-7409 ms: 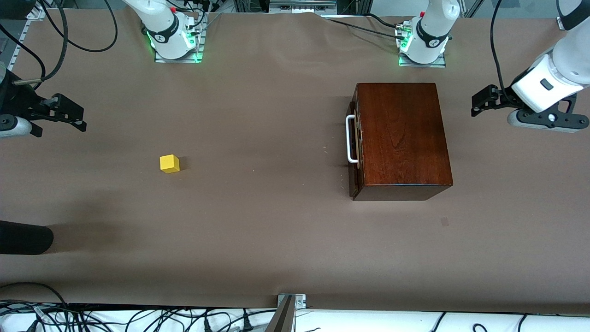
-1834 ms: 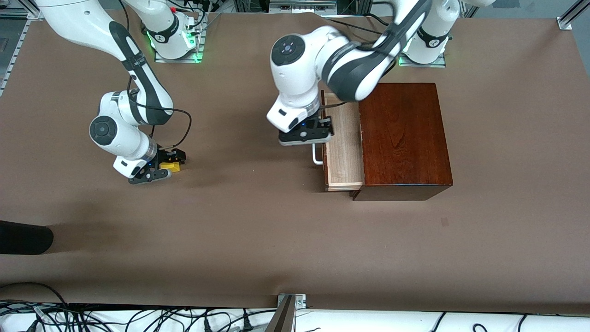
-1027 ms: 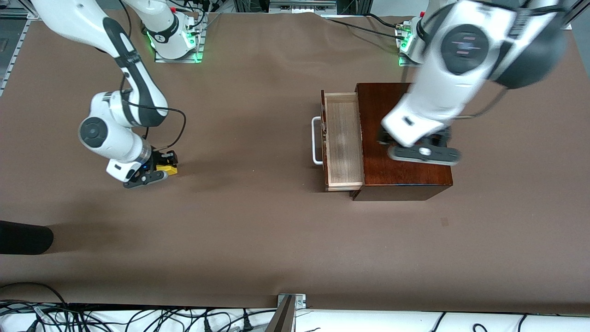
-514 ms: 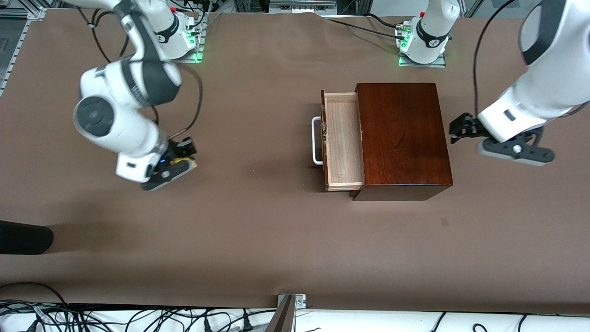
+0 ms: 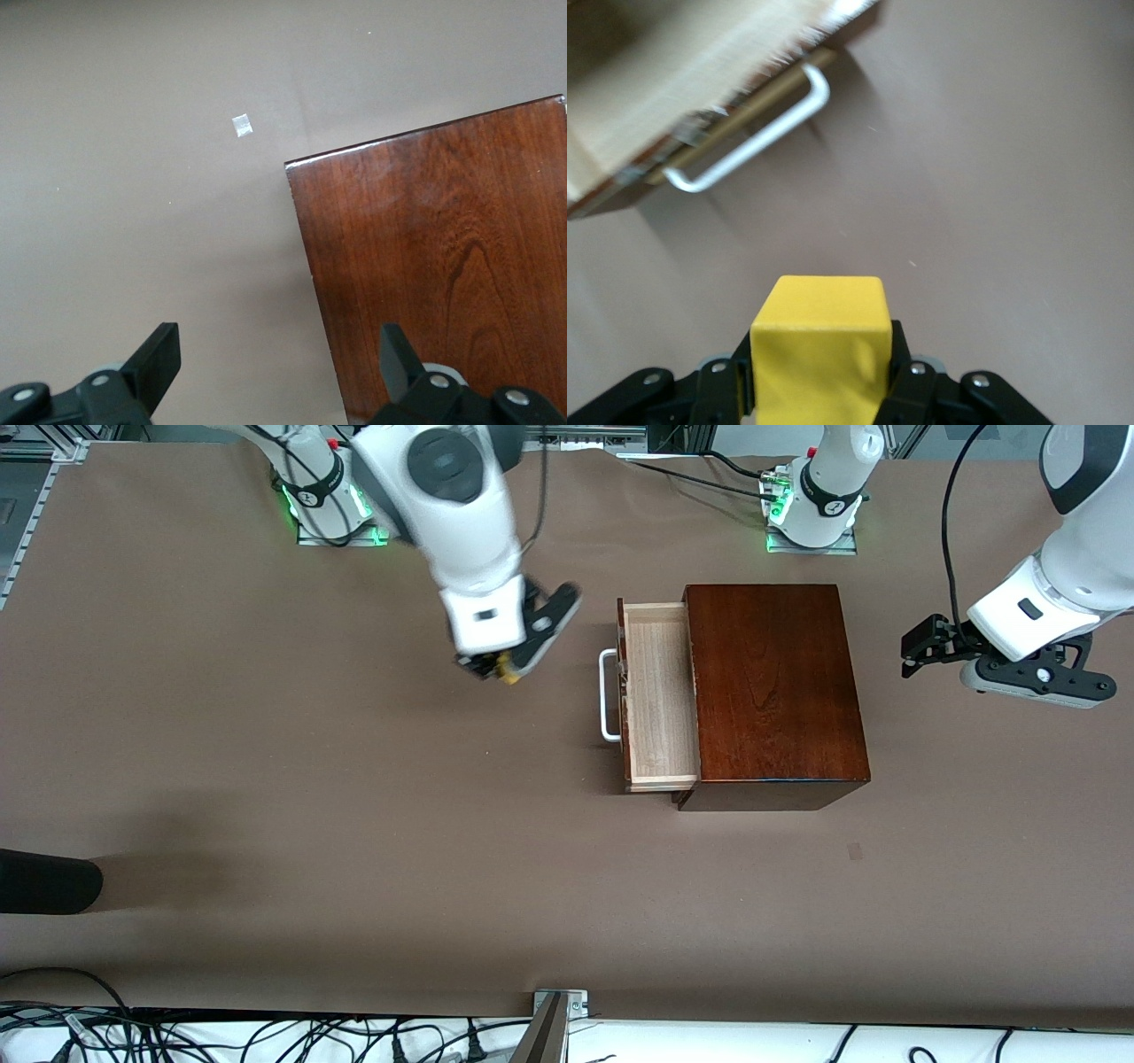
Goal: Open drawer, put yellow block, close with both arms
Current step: 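Carry the yellow cube with the right gripper over the open drawer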
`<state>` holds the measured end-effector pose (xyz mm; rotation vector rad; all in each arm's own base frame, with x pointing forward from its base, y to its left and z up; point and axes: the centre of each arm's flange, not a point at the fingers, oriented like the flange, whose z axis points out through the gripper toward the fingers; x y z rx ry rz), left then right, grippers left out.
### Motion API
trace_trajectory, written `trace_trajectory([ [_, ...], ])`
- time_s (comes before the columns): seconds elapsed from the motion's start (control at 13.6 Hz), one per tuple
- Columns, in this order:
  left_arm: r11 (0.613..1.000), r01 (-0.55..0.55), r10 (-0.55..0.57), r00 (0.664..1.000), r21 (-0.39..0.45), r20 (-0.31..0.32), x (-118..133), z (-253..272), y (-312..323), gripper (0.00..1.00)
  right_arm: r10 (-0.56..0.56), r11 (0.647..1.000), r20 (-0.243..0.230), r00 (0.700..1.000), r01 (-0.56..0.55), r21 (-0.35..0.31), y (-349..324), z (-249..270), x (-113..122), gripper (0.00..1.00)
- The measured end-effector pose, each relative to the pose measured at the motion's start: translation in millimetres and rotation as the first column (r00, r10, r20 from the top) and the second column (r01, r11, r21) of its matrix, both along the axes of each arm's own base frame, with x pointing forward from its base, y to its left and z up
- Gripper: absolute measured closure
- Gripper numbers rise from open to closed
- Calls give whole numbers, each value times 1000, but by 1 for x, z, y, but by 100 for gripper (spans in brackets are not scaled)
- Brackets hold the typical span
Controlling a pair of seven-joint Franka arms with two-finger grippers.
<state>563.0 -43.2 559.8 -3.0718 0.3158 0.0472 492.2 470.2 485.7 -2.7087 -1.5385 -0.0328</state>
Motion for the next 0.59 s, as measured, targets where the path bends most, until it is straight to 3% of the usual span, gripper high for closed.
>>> trace_trajectory([
  [0.22,1000,7,-7,1000,0,0,0,0,0,0,148,989,-18,989,-148,8,67,-31,-32,44],
  [0.59,1000,30,-30,1000,0,-7,-1,-1,0,0,349,937,-25,937,-349,16,167,-87,-100,44],
])
